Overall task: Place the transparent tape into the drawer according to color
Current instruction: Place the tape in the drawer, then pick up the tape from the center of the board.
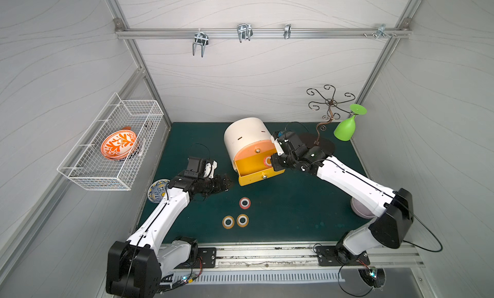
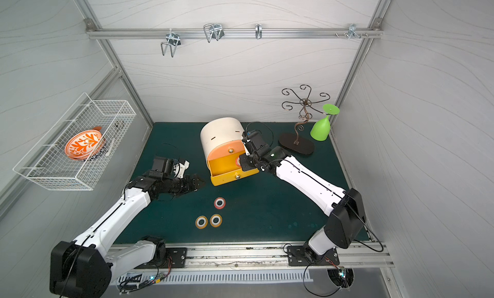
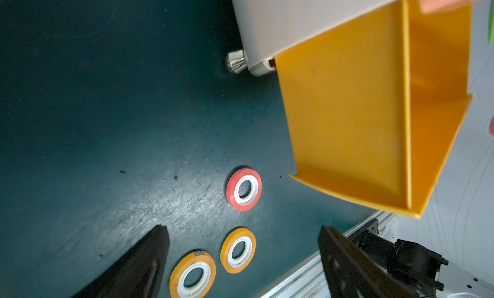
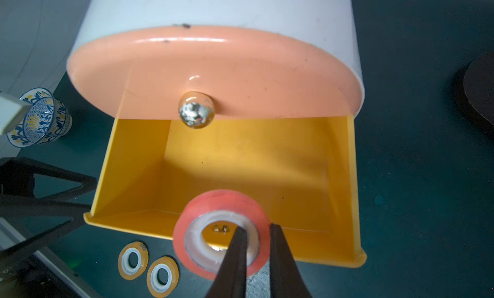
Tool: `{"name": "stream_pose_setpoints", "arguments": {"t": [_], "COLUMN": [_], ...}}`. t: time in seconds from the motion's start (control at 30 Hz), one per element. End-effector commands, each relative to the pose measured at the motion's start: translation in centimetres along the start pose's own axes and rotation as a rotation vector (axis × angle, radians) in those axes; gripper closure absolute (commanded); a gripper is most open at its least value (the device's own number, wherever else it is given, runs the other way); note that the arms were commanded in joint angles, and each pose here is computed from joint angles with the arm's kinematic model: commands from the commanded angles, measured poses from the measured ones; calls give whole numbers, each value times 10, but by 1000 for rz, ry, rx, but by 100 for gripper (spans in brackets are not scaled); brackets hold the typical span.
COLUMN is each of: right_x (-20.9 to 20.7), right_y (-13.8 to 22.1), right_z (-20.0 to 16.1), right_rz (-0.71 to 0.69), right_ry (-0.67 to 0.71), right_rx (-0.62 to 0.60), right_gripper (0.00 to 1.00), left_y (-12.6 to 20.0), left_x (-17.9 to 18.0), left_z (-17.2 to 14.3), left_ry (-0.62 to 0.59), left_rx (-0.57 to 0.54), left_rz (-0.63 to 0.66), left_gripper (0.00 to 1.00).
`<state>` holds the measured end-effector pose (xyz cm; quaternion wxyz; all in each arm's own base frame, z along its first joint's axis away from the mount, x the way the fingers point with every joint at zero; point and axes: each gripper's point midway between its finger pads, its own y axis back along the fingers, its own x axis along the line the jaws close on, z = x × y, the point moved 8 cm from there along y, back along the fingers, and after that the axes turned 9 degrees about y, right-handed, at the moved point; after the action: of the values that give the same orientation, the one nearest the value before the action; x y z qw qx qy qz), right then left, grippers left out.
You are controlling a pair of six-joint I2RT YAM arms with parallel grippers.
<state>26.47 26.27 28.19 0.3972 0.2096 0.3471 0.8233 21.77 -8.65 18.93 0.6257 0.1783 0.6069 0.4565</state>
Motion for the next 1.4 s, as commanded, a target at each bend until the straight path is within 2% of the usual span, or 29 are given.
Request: {"name": "stream_pose_setpoints", "arguments": {"t": [0.0,0.17,0.2,0.27,0.3,0.37,0.93,1.37], "right_x": [1,2,2,2,2,0,-9,-15], "right_y": [-2,-7,-7,-7,-8,-7,19,37], "right_z": [8,8,7,6,5,3,-7,-11], "right_rz": [18,23,25,25,23,16,-5,-32], "right_ry": [14,16,17,20,22,21,5,-2], "right_rx": [-23,-15,-14,-10,-9,-14,-72,-114], "right_gripper": [100,100,96,77,71,65,52,51], "left_y": [-4,-12,-13,-14,-15,-18,-60,-88], "left_x": [-1,-2,-2,-3,-3,-4,-4,9], "left_z": [-8,-15,-15,-16,-16,-17,-38,-48], "left_ry": [-18,-23,-24,-25,-26,-31,-132,-130], "left_rx": [-3,-5,-10,-26,-33,-44,-37,-19], "left_rz": [53,90,95,100,101,110,185,199], "left_gripper": [10,10,10,10,10,10,11,13]}}
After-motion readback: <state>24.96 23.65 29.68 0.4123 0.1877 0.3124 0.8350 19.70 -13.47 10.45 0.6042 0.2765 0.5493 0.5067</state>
